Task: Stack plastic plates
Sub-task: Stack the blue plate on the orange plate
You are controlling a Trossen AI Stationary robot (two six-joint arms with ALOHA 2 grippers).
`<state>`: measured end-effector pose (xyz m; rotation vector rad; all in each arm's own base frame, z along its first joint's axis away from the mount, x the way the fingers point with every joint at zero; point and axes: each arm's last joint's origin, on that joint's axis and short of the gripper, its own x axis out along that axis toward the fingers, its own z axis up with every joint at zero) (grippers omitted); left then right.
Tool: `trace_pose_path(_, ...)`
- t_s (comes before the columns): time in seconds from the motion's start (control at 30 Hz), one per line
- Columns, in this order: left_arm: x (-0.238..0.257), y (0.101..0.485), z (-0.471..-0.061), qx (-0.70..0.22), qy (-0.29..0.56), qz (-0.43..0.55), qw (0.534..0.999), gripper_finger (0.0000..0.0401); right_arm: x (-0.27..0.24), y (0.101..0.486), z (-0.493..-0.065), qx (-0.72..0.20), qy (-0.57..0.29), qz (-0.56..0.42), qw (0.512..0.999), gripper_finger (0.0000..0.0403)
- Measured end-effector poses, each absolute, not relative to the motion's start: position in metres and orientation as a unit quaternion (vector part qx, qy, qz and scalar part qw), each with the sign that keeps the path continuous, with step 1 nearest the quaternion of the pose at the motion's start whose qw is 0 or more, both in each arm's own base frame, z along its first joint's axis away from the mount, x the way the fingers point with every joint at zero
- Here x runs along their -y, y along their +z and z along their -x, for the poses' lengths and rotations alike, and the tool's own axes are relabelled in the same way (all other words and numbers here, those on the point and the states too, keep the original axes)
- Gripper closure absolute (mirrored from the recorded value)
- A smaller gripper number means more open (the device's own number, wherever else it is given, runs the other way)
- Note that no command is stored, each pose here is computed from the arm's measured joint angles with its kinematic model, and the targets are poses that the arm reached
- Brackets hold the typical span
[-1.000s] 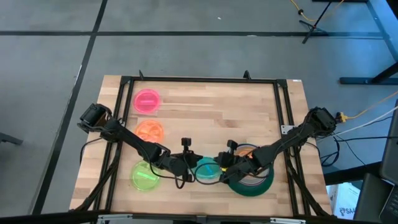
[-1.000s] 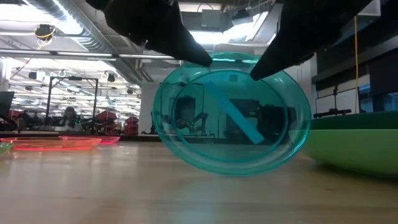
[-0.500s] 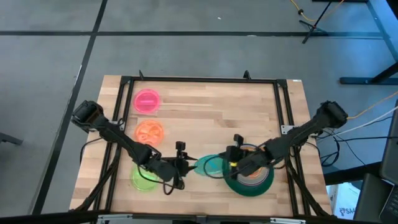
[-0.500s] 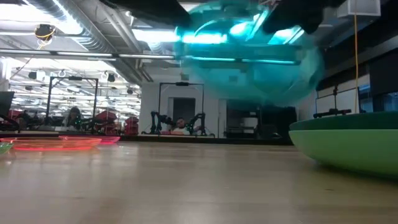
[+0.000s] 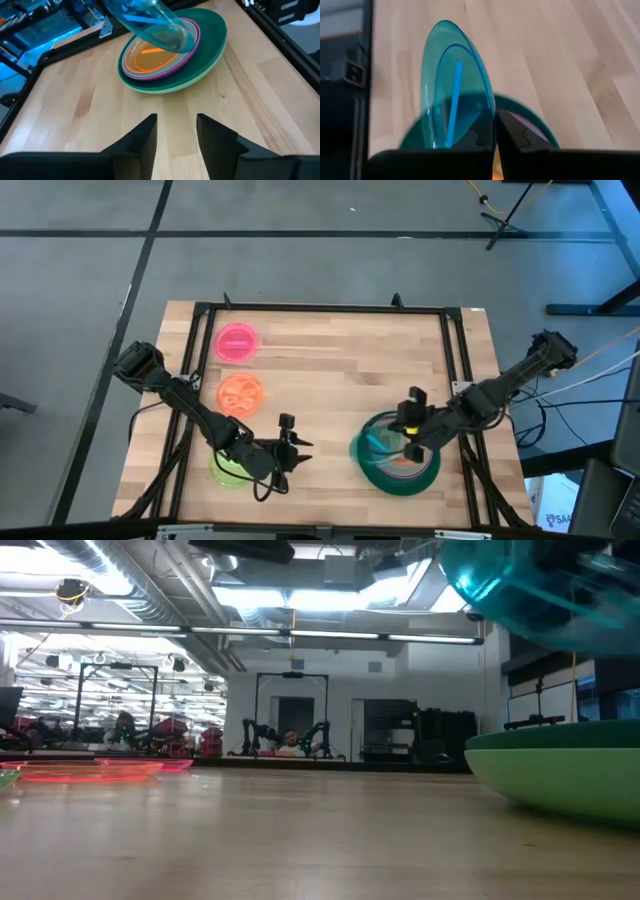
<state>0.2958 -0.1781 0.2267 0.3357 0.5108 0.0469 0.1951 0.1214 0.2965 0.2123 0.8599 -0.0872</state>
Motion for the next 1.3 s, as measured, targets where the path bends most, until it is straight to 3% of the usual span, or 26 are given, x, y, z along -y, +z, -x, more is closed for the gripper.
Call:
trace_pose_path(0.3, 0.178, 0.227, -0.296, -0.252, 0.026, -0.158, 0.954, 0.0270, -0.126, 0.288, -0.172, -0.476, -0.084, -0.109, 0.868, 0.0402)
trace_pose_path(0.93, 0.178, 0.226, -0.296, -0.252, 0.027, -0.156, 0.955, 0.0270, -0.122, 0.283, -0.155, -0.478, -0.162, -0.071, 0.860, 0.0402)
trace_pose_path(1.3, 0.178, 0.226, -0.296, -0.252, 0.027, -0.156, 0.955, 0.0270, -0.128, 0.238, -0.157, -0.499, -0.127, -0.113, 0.850, 0.0402)
